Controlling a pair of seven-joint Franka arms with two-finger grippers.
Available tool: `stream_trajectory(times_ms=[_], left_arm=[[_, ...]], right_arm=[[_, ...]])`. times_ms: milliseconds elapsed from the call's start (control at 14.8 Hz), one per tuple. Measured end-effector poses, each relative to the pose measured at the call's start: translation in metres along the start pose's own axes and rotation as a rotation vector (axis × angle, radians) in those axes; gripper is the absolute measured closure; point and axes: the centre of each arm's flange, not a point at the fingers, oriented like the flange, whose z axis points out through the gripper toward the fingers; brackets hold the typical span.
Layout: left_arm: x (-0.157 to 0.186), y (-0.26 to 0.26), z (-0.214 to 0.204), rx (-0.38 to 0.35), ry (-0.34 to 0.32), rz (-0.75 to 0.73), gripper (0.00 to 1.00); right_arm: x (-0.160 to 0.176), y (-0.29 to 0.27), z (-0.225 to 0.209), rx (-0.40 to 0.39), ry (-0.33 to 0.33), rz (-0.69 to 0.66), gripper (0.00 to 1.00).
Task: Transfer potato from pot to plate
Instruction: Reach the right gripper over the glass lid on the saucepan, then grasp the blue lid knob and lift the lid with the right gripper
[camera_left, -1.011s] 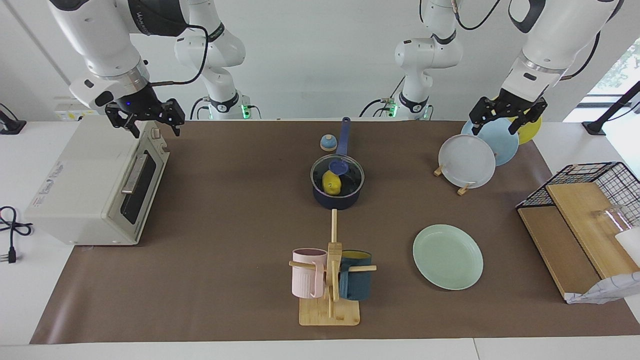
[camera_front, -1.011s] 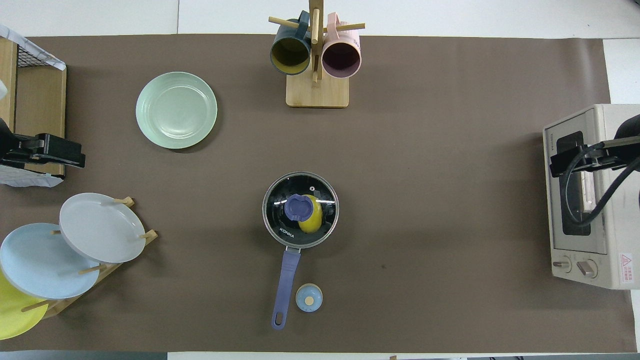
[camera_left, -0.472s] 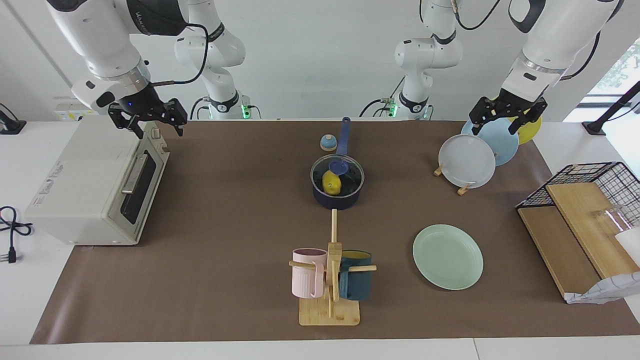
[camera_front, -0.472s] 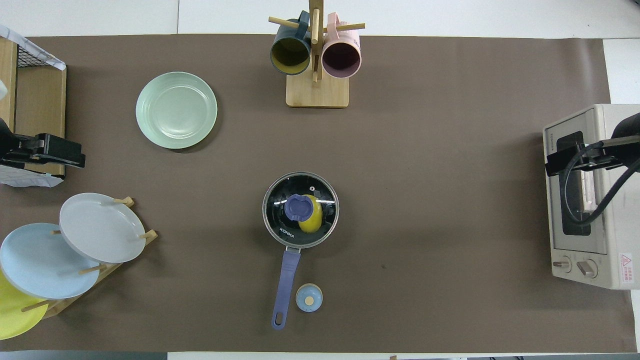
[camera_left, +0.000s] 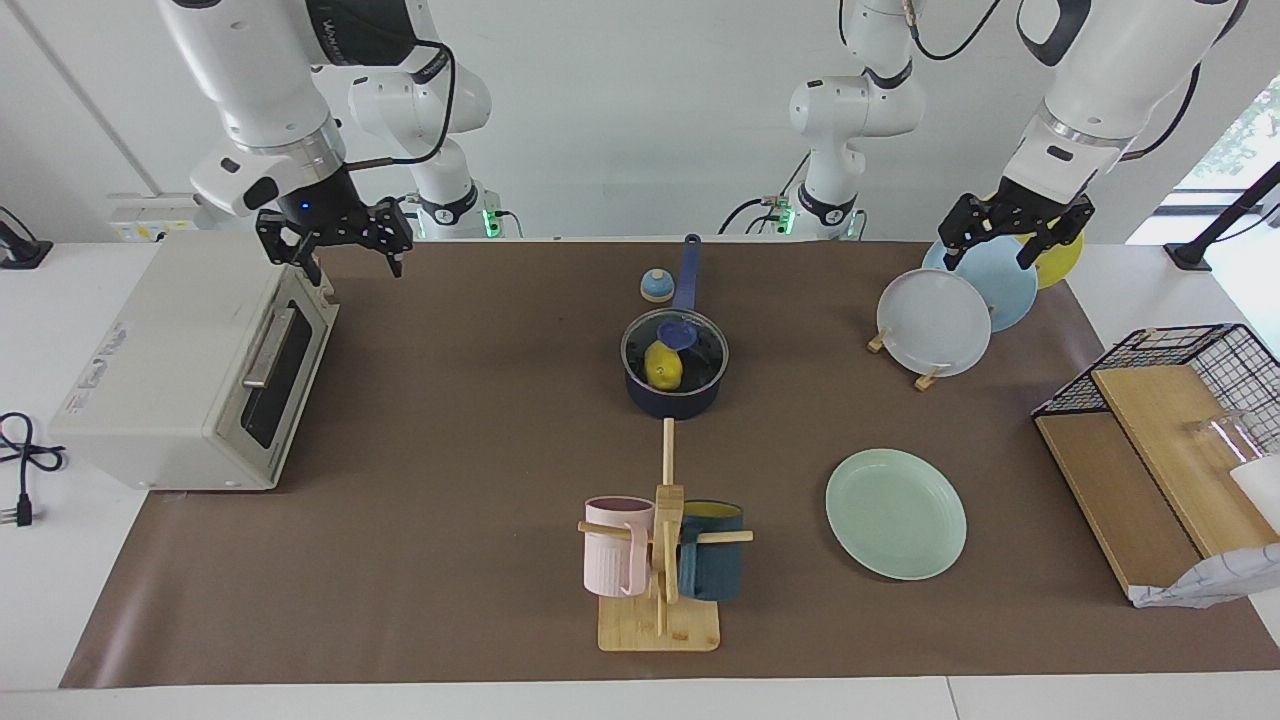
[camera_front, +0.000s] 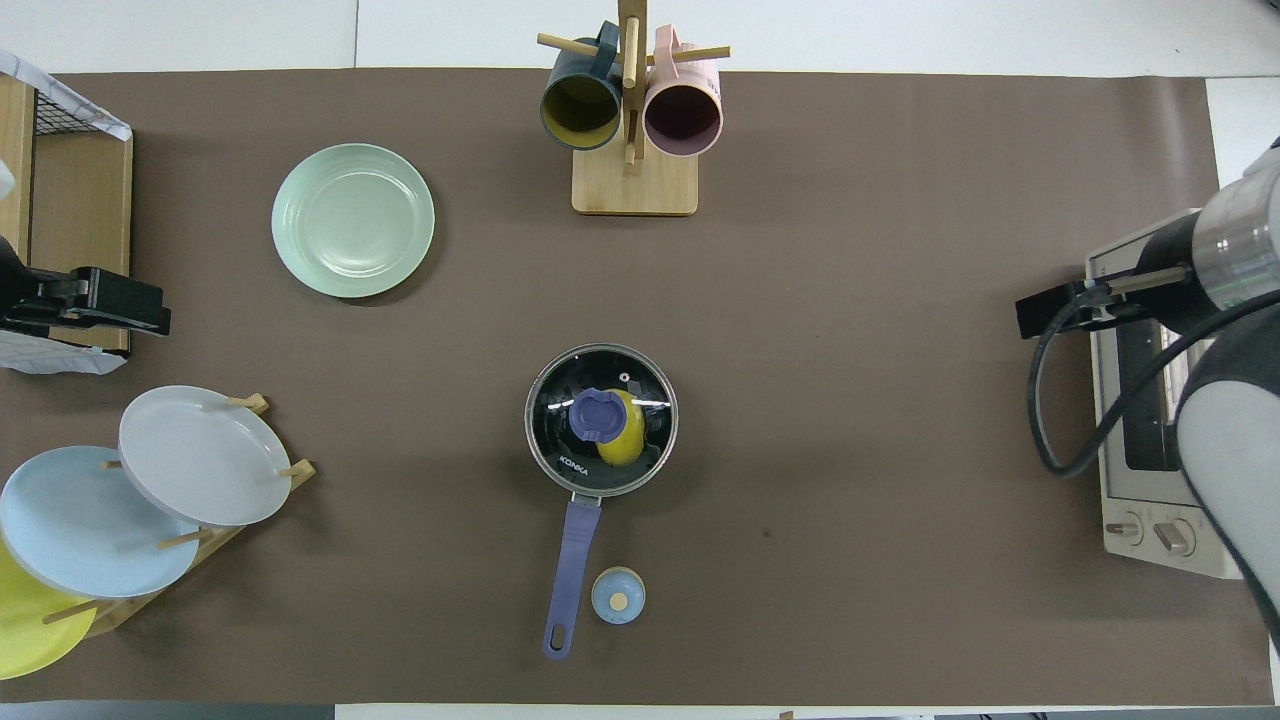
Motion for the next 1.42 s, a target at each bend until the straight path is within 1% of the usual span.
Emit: stream_trajectory(times_ms=[202, 337, 674, 809, 876, 1011, 1213, 1416], left_arm=[[0.0, 0.0, 0.0, 0.0, 0.0, 0.0, 0.0], [0.0, 0.0, 0.0, 0.0, 0.0, 0.0, 0.0], [0.0, 0.0, 0.0, 0.0, 0.0, 0.0, 0.0], [0.0, 0.0, 0.0, 0.0, 0.0, 0.0, 0.0], [0.0, 0.0, 0.0, 0.0, 0.0, 0.0, 0.0], [0.0, 0.0, 0.0, 0.0, 0.0, 0.0, 0.0], [0.0, 0.0, 0.0, 0.0, 0.0, 0.0, 0.0], [0.0, 0.0, 0.0, 0.0, 0.0, 0.0, 0.0]], right_arm=[[0.006, -0.052, -0.007, 0.003, 0.018, -0.027, 0.0], [0.013, -0.092, -0.009, 0.008, 0.023, -0.004, 0.0], [0.027, -0.228, 0.031, 0.001, -0.016, 0.045, 0.0], [0.029, -0.271, 0.046, 0.003, -0.011, 0.062, 0.0], [0.03, -0.288, 0.052, 0.012, 0.003, 0.077, 0.0], [0.031, -0.31, 0.06, 0.028, 0.028, 0.091, 0.0], [0.022, -0.335, 0.075, 0.027, 0.026, 0.056, 0.0], [0.02, -0.348, 0.101, 0.041, 0.046, 0.041, 0.0]])
